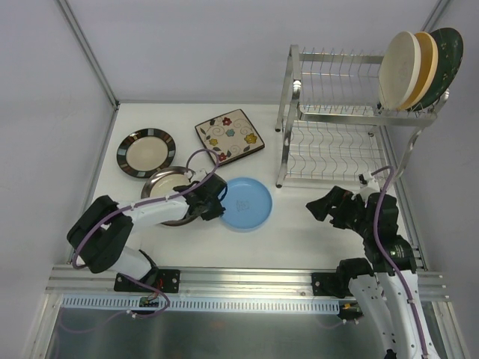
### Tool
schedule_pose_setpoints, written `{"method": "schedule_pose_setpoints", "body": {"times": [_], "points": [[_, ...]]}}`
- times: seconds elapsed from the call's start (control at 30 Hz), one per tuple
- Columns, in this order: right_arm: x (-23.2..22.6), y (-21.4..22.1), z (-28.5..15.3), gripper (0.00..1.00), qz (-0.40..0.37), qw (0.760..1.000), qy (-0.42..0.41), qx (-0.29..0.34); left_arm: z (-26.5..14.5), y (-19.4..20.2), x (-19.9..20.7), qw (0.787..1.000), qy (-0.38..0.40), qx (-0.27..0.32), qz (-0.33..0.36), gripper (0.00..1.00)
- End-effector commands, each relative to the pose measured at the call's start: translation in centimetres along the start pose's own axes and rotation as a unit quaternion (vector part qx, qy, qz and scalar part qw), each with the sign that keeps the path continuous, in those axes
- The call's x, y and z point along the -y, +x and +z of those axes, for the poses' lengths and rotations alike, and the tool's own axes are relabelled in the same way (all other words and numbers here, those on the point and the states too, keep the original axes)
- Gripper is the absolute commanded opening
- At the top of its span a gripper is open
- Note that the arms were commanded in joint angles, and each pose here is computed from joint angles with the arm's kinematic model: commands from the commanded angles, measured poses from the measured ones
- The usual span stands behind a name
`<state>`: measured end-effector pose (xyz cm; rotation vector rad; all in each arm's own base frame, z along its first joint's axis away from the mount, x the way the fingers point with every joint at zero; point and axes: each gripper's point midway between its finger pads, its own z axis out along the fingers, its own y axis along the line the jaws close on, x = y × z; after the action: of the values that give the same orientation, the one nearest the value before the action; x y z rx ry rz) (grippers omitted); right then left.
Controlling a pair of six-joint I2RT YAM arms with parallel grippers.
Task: Load the plates into the dish rack
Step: Grab a plate with the left arm, then pass the plate from the left arm to the right
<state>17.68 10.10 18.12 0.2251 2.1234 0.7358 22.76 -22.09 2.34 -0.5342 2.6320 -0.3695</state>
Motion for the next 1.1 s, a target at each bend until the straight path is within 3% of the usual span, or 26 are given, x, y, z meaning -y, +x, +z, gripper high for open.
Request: {"method": "schedule_pose_setpoints", "body": {"times": [0.0,0.43,0.8,1.07], "points": [[-1.4,0.3,0.8,1.0,0.01,0.999,-0.035,-0.026,-1.3,0.9,-1.4,1.0,0.0,-0.007,0.03,0.0],[-5.0,2.4,3.1,0.98,0.007,0.984,-0.124,-0.13,-8.7,-1.5,2.3,0.976,0.155,0.051,0.145,0.0],[-8.5,2.9,5.1,0.94,-0.029,0.972,-0.174,-0.153,-14.0,-2.8,4.8,0.942,0.255,0.099,0.193,0.0],[-10.7,3.0,6.0,0.83,-0.046,0.965,-0.199,-0.164,-15.5,-3.1,5.5,0.929,0.284,0.113,0.207,0.0]]}}
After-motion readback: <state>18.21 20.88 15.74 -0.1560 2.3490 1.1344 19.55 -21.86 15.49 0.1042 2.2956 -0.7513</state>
